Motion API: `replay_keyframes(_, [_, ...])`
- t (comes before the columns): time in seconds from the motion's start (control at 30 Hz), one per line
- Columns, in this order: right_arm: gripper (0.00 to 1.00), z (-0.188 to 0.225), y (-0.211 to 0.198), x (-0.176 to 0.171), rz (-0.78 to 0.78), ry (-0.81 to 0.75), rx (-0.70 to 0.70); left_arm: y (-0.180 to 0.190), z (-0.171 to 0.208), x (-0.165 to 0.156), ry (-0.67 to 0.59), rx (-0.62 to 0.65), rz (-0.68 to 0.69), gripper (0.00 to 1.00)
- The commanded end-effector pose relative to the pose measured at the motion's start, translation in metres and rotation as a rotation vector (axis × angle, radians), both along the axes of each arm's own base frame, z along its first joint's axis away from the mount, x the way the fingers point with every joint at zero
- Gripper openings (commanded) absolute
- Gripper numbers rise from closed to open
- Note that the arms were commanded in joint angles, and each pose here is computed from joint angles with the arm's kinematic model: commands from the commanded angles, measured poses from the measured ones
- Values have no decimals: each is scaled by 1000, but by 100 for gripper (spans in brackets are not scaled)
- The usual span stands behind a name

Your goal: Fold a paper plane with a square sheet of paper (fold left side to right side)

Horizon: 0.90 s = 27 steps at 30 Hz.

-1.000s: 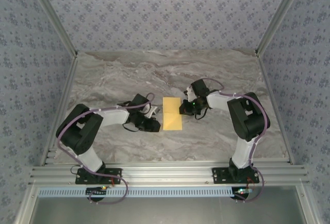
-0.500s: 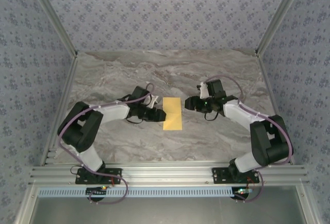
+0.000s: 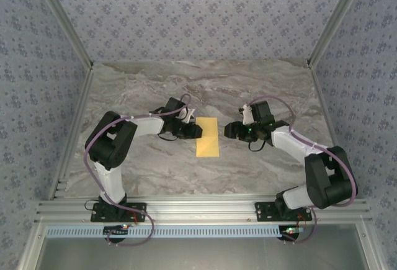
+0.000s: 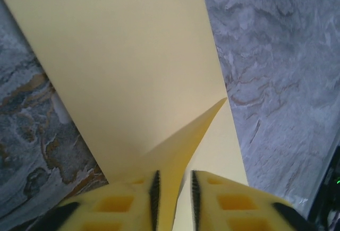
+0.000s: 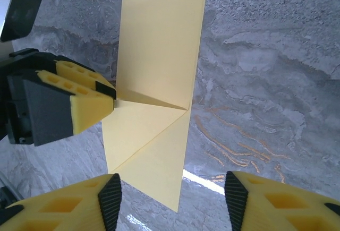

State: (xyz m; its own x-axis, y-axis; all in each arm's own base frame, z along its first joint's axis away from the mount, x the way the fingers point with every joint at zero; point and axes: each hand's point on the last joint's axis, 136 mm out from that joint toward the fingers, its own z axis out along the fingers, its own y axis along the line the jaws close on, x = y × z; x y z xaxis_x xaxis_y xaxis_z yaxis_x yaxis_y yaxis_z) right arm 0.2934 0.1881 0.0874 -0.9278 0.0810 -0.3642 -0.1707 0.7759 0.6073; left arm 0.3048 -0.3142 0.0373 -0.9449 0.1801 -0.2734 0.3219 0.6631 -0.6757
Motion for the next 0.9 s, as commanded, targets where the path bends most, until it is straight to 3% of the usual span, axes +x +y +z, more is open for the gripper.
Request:
replay_keyframes(0.0, [63,2,7,-5,27,12,54,1,9,2,-27,2,-8,13])
replay_keyframes(0.1, [67,2,19,-5,45,31,115,7,13,-1,-44,12,7,6])
replay_keyframes(0.43, [68,-11,61,3,96,98,201,18,18,-8,-61,18,27,6])
replay_keyframes(0.7, [66,-26,85,15,120,124,191,19,20,-7,-66,18,30,7])
replay_keyframes(0.77, [64,-29,90,17,126,130,176,18,22,-6,-70,15,31,9])
replay_keyframes(0.87, [52,-37,91,21,119,145,165,19,27,-4,-80,12,38,18])
